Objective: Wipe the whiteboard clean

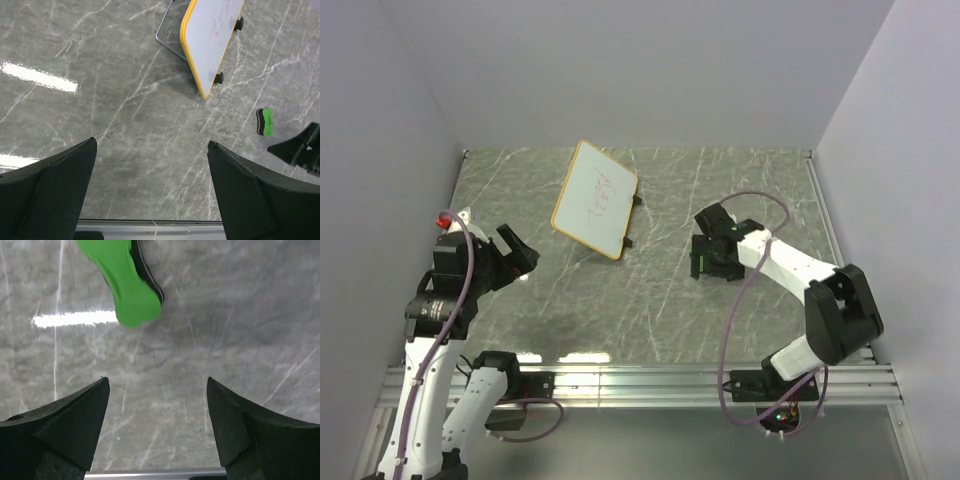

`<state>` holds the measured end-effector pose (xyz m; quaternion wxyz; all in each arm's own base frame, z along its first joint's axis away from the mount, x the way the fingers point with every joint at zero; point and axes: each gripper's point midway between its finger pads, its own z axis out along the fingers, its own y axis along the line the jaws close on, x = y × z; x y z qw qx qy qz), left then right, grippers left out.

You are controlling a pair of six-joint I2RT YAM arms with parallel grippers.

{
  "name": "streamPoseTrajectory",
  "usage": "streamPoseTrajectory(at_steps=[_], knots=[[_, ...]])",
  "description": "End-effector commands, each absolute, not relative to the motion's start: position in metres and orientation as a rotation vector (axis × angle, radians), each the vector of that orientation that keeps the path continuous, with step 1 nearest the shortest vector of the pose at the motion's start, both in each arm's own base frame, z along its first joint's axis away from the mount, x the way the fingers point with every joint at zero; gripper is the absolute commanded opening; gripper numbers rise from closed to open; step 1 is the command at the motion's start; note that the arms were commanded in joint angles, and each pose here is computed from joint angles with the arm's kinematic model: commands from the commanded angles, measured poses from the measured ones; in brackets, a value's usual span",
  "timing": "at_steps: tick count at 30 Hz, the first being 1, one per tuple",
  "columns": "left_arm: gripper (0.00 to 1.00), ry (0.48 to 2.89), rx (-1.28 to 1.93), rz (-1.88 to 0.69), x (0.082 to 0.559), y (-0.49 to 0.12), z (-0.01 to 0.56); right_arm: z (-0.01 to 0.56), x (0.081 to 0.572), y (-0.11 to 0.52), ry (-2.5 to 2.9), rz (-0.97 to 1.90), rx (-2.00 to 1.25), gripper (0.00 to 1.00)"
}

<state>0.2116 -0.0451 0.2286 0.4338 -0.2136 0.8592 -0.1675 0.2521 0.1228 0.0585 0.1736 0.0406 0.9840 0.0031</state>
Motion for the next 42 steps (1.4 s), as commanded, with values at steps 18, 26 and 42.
streamPoseTrajectory(at_steps=[18,26,42], knots=[[0.98,2.156,-0.486,-0.398,0.229,-0.047,0.223,0.044,0.352,0.139,2.734,-0.236,0.010,0.62],[0.98,2.160,-0.495,-0.366,0.229,-0.042,0.222,0.029,0.340,0.136,2.767,-0.236,0.010,0.57],[0.98,2.147,-0.498,-0.349,0.243,-0.040,0.233,0.016,0.323,0.131,2.807,-0.235,0.035,0.00]])
